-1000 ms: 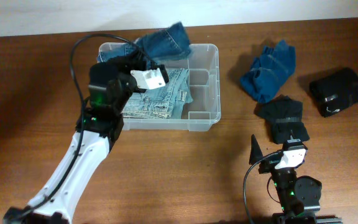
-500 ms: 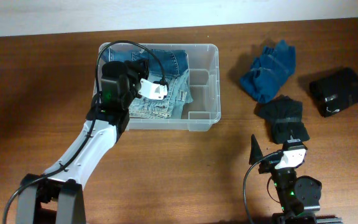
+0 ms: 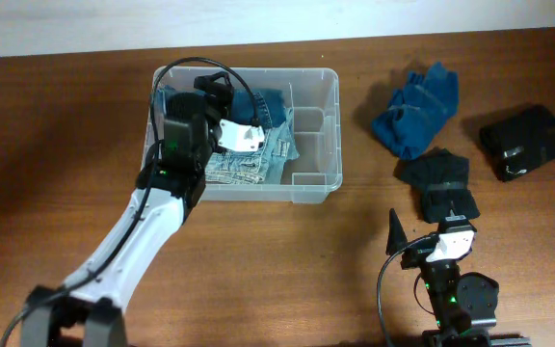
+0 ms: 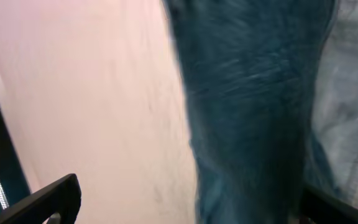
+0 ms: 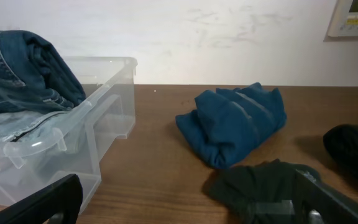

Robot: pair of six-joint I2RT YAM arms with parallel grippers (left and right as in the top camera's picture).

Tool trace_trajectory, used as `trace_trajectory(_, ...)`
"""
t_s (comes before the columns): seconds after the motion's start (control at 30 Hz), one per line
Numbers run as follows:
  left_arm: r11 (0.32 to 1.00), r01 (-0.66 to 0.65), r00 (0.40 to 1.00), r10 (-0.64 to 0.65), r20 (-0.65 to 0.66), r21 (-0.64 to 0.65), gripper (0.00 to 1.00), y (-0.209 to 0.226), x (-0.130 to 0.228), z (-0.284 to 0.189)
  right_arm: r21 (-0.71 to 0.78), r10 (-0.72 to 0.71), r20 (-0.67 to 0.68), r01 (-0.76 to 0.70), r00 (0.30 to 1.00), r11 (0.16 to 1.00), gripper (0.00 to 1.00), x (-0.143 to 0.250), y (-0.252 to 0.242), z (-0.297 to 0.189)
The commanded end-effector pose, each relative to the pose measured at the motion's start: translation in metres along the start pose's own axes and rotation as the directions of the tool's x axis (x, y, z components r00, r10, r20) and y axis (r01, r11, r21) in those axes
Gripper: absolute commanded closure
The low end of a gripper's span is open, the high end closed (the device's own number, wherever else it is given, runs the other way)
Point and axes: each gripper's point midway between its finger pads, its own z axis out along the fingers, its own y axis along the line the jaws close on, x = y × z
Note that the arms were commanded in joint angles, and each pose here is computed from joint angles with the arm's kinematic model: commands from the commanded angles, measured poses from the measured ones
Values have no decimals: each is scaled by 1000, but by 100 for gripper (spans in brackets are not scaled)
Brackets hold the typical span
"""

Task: Pack container
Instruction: 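Lift the dark-wash jeans and lower them onto the light jeans in the bin, then release and tuck the dark-wash jeans into the bin with the left gripper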

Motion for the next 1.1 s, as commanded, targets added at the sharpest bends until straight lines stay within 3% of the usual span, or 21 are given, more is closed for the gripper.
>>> trace_trajectory(0.0, 983, 145, 989, -142, 28, -113, 1, 53, -5, -48, 13, -2, -3, 3, 1000, 1000, 2, 3, -3, 0)
trace_trajectory(0.1, 951, 284, 959, -280, 50, -123, 1, 66, -4, -85, 13, -2, -4, 2, 1000, 1000, 1, 3, -3, 0)
trace_trajectory(0.17, 874, 445, 896, -432, 106, -197, 1, 93, 0, -119, 13, -2, -4, 2, 1000, 1000, 2, 3, -3, 0)
trace_trajectory(0.27, 675, 697, 717, -665, 210, -244, 1, 119, 10, -159, 13, -2, -4, 2, 1000, 1000, 2, 3, -3, 0)
trace_trajectory(0.4, 393, 897, 435, -867, 243, -203, 1, 115, 28, -169, 13, -2, -4, 2, 1000, 1000, 2, 3, -3, 0)
trace_trajectory(0.5, 233, 961, 256, -954, 155, -149, 1, 85, 39, -155, 13, -2, -4, 2, 1000, 1000, 2, 3, -3, 0)
trace_trajectory(0.57, 98, 988, 105, -993, 54, -123, 1, 55, 45, -139, 13, -2, -4, 2, 1000, 1000, 2, 3, -3, 0)
trace_trajectory(0.63, 36, 994, 33, -999, -28, -102, 1, 32, 44, -126, 13, -2, -3, 3, 1000, 1000, 2, 3, -3, 0)
trace_trajectory(0.87, -23, 984, 15, -977, -211, 177, 1, -23, -5, -82, 152, -2, -5, 3, 1000, 988, 2, 4, -27, -2)
trace_trajectory(1.07, -85, 980, -17, -937, -350, 181, 0, -63, -10, -62, 152, -2, -5, 3, 1000, 988, 1, 4, -27, -2)
